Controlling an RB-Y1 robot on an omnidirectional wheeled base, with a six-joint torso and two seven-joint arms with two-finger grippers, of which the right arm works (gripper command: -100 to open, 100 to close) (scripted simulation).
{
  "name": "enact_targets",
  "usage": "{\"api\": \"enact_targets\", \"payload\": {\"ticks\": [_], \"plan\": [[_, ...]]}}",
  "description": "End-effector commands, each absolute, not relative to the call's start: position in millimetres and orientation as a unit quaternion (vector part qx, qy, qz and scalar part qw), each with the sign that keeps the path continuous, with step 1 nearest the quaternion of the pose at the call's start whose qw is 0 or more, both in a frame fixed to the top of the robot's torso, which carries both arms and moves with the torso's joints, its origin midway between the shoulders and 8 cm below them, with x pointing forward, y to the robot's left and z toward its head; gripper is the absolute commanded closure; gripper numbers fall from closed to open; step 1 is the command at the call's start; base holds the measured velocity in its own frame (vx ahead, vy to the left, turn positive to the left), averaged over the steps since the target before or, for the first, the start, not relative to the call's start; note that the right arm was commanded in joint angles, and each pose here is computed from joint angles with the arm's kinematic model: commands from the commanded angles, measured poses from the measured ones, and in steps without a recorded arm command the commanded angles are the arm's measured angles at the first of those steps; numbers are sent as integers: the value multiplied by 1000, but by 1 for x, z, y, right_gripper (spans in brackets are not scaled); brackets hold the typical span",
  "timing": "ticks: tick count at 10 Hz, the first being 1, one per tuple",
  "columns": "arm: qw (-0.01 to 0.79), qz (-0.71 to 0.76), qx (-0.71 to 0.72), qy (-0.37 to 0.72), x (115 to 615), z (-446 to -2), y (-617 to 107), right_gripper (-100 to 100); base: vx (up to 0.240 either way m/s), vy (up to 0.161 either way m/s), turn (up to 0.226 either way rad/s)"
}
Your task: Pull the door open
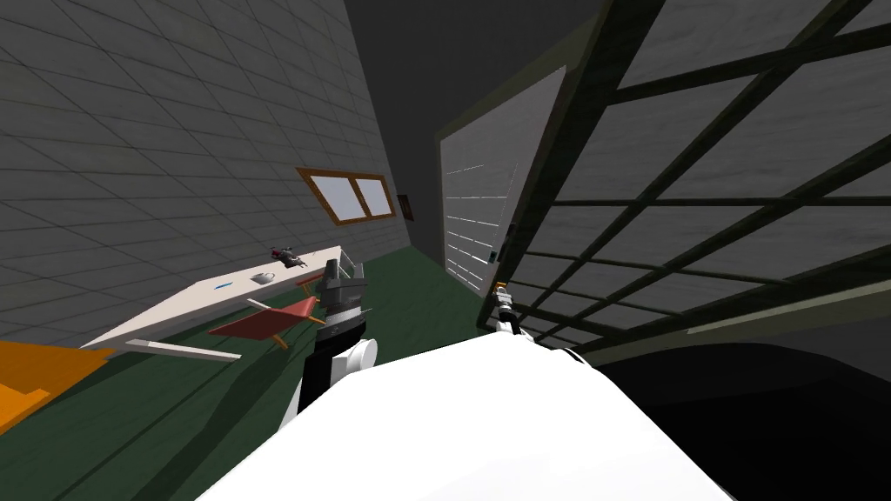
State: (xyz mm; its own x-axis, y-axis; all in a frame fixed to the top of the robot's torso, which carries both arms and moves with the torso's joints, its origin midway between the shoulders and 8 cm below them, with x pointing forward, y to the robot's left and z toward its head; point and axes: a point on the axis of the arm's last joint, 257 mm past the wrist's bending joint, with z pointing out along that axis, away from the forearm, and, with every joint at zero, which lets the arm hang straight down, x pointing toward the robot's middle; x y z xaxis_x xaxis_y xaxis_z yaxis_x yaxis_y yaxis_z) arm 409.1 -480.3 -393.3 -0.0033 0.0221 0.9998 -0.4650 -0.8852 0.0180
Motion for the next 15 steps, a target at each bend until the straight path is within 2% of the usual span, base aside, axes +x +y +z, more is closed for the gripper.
{"api": "enact_targets", "payload": {"ticks": [1, 15], "plan": [[164, 688, 690, -155, 409, -398, -470, 100, -218, -12, 78], [89, 701, 702, -88, 423, -399, -424, 100, -199, -10, 64]]}}
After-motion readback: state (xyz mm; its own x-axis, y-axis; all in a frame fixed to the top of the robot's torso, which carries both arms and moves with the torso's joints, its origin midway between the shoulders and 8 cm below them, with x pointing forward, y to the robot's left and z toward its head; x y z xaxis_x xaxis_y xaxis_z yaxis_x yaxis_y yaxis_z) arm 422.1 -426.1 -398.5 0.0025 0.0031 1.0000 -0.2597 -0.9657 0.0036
